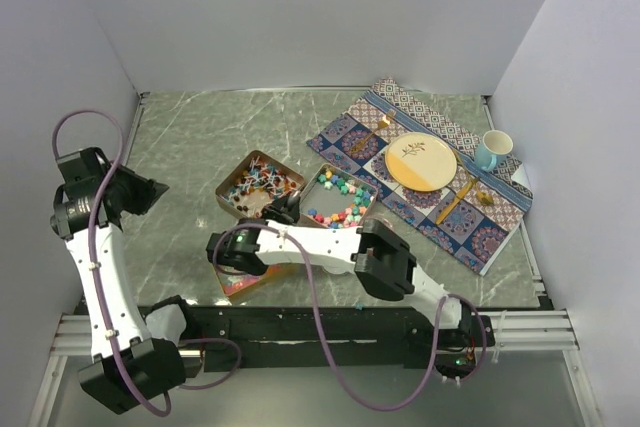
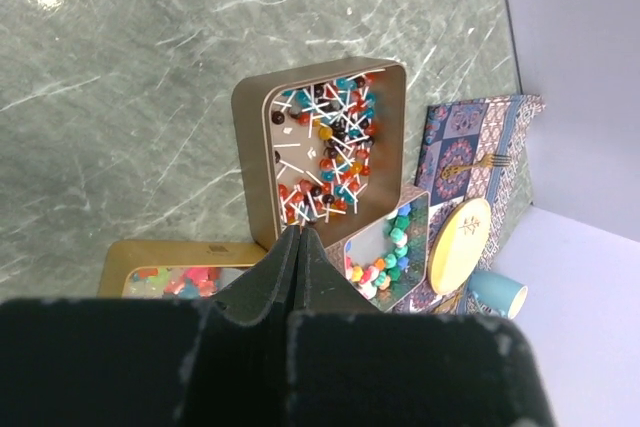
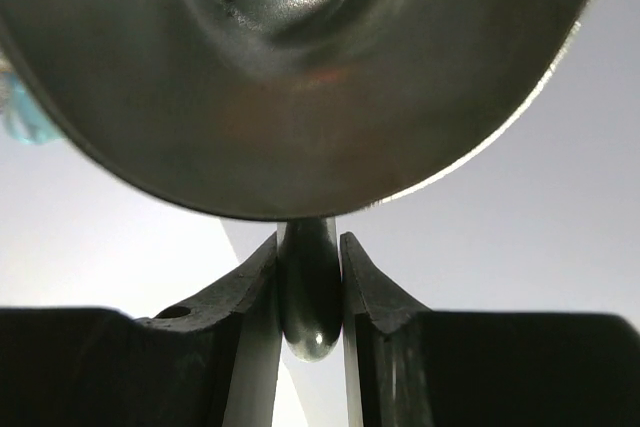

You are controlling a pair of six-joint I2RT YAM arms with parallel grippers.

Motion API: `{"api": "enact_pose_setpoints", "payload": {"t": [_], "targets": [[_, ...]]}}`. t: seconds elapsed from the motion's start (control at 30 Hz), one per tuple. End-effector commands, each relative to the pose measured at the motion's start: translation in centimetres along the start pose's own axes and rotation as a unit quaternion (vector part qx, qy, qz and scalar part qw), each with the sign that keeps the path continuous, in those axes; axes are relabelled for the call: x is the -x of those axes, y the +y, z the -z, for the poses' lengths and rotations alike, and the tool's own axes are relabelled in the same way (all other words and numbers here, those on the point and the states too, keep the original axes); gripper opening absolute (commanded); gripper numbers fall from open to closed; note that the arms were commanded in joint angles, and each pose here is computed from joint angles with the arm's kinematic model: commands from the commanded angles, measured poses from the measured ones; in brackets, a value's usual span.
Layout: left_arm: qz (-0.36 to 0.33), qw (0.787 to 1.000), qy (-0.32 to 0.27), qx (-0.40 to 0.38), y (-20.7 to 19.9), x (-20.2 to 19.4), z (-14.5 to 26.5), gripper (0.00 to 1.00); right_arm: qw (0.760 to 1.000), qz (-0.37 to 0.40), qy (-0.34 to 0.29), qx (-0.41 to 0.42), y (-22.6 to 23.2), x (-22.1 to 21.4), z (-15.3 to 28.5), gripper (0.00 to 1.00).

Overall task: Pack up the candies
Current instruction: Scoop the fake candies from the storage box.

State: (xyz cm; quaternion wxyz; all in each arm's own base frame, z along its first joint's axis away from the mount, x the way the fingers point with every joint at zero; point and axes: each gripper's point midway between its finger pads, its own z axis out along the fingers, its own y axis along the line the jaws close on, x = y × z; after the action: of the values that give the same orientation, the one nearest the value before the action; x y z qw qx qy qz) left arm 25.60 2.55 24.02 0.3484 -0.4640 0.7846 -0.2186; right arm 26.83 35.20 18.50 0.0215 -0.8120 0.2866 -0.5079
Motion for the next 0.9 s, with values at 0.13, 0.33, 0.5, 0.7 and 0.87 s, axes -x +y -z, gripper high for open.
{"api": "enact_pose_setpoints", "payload": {"t": [0.13, 0.33, 0.5, 0.7, 0.87], "targets": [[-0.018, 0.999, -0.031, -0.024, -2.3, 1.6, 2.1, 0.01, 0.99, 0.079, 0.111, -0.033, -0.6, -1.1, 1.0, 0.0], [-0.019, 0.998, -0.041, -0.033, -3.0, 1.9, 3.0, 0.01, 0.989, 0.08, 0.115, -0.038, -0.8, 0.1, 1.0, 0.0], [0.002, 1.0, -0.019, -0.005, -1.4, 0.7, 2.4, 0.01, 0.992, 0.069, 0.096, -0.039, -1.7, 1.8, 1.0, 0.0], [0.043, 0.987, 0.017, 0.156, 6.9, -2.6, 0.8, 0.01, 0.998, 0.036, 0.042, -0.018, -0.6, 4.6, 0.4, 0.0], [0.063, 0.98, 0.051, 0.182, 8.7, -4.3, -0.4, 0.01, 1.0, 0.012, 0.0, -0.01, -0.3, 7.0, 0.3, 0.0]]}}
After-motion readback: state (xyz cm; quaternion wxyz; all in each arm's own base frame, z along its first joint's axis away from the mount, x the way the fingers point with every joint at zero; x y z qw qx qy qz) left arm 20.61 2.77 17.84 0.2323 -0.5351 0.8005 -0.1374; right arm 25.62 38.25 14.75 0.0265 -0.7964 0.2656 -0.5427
